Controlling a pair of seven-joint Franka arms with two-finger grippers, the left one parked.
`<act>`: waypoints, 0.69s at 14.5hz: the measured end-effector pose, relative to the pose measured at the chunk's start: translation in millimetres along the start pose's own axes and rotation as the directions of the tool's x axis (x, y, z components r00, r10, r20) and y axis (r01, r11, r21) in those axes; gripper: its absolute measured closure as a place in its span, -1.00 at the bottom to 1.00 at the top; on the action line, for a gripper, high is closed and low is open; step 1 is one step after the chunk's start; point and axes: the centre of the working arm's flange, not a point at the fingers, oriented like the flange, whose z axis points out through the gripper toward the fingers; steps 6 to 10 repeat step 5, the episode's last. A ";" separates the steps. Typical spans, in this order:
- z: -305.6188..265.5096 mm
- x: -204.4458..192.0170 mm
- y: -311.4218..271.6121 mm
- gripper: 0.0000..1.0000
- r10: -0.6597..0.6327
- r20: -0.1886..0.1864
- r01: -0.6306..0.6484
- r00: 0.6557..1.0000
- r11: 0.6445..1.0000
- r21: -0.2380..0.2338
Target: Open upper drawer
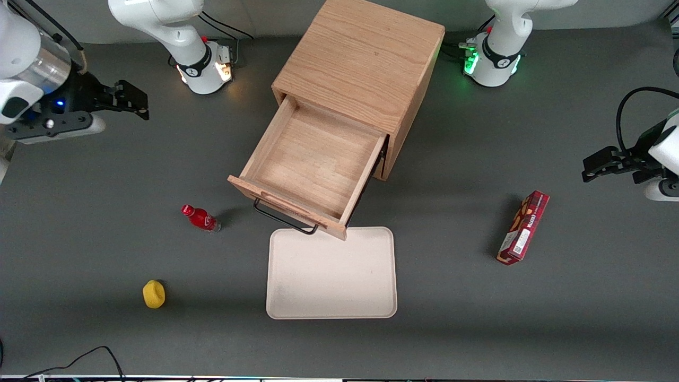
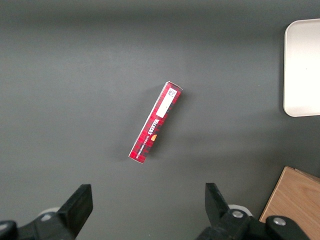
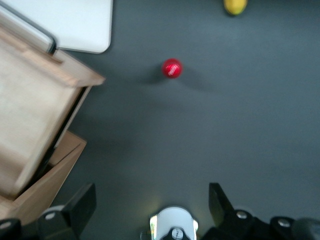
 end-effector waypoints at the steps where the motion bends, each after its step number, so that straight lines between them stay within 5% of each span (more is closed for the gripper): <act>1: 8.3 -14.6 19.3 -1.00 0.033 -0.023 -0.033 0.999 0.999 0.010; 4: 20.4 -46.2 61.5 -1.00 0.105 -0.051 -0.103 0.993 0.994 0.036; 10: 19.5 -47.5 68.8 -1.00 0.118 -0.057 -0.116 0.991 0.992 0.042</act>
